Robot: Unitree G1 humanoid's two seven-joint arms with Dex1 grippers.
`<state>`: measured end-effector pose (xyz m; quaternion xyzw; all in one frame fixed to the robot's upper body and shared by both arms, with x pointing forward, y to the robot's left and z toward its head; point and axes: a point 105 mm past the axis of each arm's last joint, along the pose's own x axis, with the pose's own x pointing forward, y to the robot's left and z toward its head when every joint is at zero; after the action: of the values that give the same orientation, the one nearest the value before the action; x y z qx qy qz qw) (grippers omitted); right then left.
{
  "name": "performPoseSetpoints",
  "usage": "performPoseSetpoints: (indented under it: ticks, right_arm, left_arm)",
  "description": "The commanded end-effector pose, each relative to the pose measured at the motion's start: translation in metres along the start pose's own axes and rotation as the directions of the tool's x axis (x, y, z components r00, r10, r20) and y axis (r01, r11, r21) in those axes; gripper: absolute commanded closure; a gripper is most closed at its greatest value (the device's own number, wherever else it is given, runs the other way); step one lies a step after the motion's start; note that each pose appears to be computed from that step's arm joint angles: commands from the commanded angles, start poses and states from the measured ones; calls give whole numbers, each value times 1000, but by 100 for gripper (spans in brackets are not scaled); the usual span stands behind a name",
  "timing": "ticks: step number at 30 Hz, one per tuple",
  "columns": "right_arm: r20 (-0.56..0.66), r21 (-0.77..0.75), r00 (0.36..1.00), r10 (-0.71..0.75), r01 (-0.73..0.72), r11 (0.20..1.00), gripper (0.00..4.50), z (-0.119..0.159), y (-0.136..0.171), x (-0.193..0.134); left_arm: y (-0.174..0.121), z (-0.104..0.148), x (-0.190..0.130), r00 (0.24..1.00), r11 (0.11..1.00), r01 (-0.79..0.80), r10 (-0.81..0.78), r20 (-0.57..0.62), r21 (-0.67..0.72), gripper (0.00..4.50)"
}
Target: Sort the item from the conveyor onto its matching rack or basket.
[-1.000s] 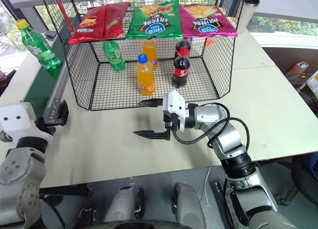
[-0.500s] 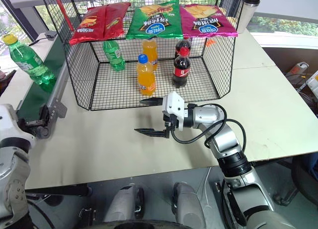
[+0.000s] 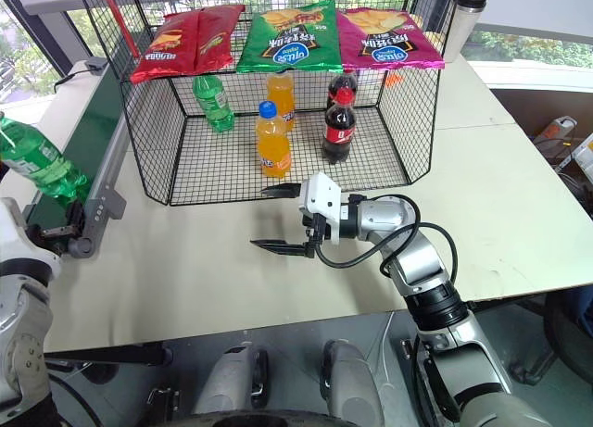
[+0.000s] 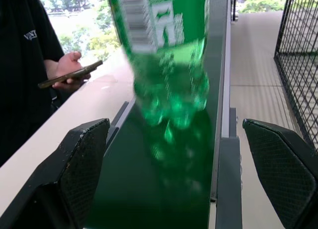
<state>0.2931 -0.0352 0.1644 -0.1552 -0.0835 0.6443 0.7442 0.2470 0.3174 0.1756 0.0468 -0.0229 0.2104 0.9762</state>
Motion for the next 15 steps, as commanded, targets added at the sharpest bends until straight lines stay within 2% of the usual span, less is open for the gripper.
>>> performPoseSetpoints:
  ticks: [1,4,14,15]
  right_arm:
    - [21,-29,1000,0,1,1000,0,9,0,-1]
    - [18,-26,1000,0,1,1000,0,8,0,0]
    - [12,-21,1000,-6,7,1000,0,7,-2,-2]
    - [12,-22,1000,-6,7,1000,0,7,-2,-3]
  left_arm:
    - [7,10,-1,998,999,-34,35,45,-7,3]
    - [12,14,0,996,997,-72,72,58,-7,3]
    - [17,4,-4,993,993,-117,118,28,-22,3]
    - [16,4,-4,993,993,-111,112,31,-26,26]
